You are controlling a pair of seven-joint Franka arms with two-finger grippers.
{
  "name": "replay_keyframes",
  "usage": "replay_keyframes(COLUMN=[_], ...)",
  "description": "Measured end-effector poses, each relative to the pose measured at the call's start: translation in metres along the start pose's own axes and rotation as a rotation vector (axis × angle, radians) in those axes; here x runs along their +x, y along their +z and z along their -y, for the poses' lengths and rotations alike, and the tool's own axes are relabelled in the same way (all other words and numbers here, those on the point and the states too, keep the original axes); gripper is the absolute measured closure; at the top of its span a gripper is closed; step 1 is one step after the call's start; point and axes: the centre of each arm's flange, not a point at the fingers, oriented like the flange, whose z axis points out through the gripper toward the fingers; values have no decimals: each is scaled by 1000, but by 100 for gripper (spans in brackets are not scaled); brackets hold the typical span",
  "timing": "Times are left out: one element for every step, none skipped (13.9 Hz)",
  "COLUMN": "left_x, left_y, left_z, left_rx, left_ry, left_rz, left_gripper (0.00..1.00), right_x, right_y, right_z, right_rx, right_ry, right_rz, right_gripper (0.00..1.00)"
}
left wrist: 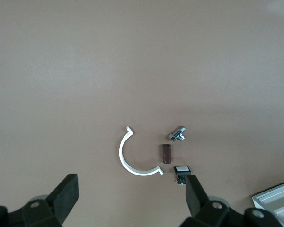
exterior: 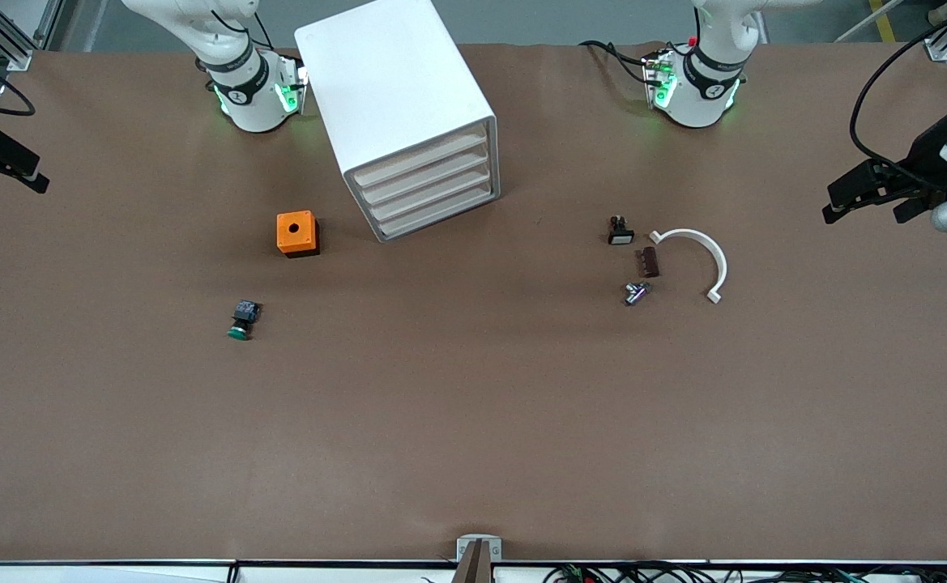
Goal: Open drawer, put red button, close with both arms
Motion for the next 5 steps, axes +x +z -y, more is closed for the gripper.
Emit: replay_keyframes(left_x=[0,0,0,0,1], left_y=[0,0,0,0,1], left_z=[0,1,2,2,2], left_rx=[0,0,0,0,0], left_ry=[-1,-2,-4,-4,-4], left_rz=[0,0,0,0,1], left_gripper=[0,0,0,0,0], right_x=[0,0,0,0,0], right_y=[0,0,0,0,1], right_z=[0,0,0,0,0], right_rx=[0,0,0,0,0], right_ry=[0,0,0,0,0], right_rz=[0,1,1,2,3], right_gripper=[0,0,0,0,0])
